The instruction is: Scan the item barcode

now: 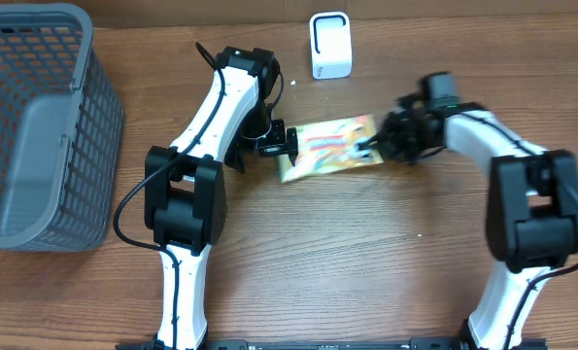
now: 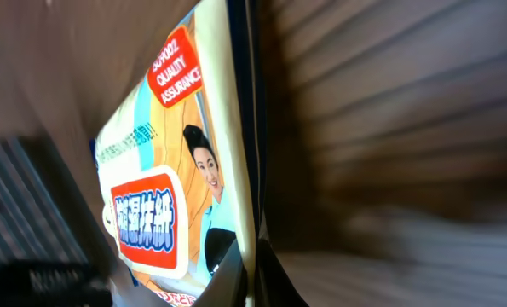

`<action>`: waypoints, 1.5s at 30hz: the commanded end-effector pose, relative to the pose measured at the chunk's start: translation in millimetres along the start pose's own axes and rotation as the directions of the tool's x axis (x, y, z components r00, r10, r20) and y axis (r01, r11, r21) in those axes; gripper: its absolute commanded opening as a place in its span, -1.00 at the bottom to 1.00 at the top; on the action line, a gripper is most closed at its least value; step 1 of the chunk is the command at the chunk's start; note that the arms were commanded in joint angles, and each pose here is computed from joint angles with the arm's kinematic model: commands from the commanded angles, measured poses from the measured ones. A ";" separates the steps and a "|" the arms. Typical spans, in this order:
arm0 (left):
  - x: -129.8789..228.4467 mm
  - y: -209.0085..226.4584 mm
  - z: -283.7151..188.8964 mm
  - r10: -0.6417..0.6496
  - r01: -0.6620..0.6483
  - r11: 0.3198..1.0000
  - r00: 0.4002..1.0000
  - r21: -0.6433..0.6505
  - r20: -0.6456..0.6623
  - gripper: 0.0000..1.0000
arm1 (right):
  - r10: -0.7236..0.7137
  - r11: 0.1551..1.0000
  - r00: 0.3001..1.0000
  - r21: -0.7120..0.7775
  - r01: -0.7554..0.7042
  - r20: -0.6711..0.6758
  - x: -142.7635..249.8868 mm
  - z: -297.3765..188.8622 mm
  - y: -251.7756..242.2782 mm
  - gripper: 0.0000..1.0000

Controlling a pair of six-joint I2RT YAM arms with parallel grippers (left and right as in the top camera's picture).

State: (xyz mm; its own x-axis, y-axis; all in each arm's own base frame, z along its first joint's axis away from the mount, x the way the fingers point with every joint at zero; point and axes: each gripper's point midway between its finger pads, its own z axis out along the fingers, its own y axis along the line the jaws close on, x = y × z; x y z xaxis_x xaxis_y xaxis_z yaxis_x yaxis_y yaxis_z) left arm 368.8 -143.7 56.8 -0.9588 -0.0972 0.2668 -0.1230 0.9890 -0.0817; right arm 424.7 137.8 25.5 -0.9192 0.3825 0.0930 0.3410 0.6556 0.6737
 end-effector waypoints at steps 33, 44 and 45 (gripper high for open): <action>-53.4 -60.9 20.1 0.117 -0.185 0.944 0.962 0.273 0.246 -0.52 | -0.103 0.992 0.987 0.054 0.111 -0.125 37.1 13.8 -7.0 -0.93; -53.9 -10.1 27.3 0.067 -0.083 0.995 0.972 0.061 0.226 -0.92 | -0.093 0.967 0.958 0.205 0.152 -0.273 74.5 0.5 -44.2 -0.88; -54.7 0.0 27.3 0.055 -0.061 0.998 0.972 0.020 0.228 -0.92 | -0.104 0.964 0.951 0.205 0.168 -0.291 78.3 -1.7 -45.0 -0.85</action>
State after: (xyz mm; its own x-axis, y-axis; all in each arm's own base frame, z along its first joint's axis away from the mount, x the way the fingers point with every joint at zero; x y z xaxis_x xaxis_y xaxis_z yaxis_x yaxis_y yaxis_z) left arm 408.5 -183.3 14.8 -0.9963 -0.0188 0.0840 -0.0430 0.9541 -0.2964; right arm 346.8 148.8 12.4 -0.9555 0.1598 0.2480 0.2774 0.7728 0.5708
